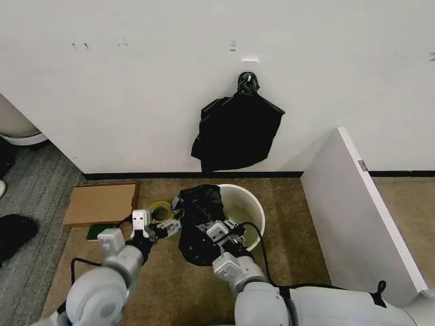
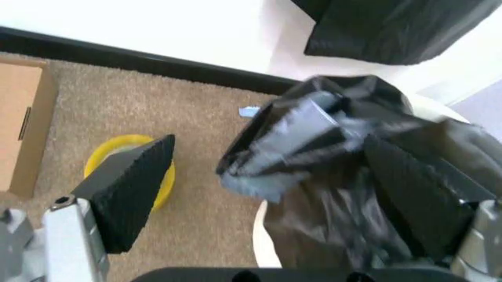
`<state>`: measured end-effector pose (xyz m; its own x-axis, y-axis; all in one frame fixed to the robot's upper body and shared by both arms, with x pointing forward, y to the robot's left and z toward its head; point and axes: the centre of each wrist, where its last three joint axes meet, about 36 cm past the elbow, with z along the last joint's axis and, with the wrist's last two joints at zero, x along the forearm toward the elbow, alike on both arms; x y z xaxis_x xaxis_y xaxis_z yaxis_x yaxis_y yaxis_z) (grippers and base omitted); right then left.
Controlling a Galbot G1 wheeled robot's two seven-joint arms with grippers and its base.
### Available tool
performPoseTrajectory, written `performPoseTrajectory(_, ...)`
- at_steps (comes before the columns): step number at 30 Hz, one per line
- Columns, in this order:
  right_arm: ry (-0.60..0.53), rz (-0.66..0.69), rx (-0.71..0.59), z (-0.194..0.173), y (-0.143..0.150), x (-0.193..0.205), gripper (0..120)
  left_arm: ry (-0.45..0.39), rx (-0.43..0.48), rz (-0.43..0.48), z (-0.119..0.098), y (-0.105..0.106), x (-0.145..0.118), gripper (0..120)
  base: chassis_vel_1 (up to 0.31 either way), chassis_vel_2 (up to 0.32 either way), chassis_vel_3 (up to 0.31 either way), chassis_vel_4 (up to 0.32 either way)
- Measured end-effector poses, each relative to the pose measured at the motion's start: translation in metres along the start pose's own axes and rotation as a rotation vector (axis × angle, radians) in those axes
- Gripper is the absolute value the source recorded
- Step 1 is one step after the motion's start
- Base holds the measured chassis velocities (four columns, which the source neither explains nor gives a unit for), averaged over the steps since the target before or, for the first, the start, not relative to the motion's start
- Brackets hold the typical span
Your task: Place the garbage bag over the trash bin.
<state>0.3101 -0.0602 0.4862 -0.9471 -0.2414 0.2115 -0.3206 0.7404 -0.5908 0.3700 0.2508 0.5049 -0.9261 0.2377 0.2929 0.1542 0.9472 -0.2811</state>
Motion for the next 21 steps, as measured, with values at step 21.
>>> performPoseTrajectory(21, 0.014, 0.006, -0.006, -0.002, -0.002, -0.002, 0, 0.19, 0.146, 0.086, 0.004, -0.03, -0.003, 92, 0.0, 0.0, 0.0, 0.0)
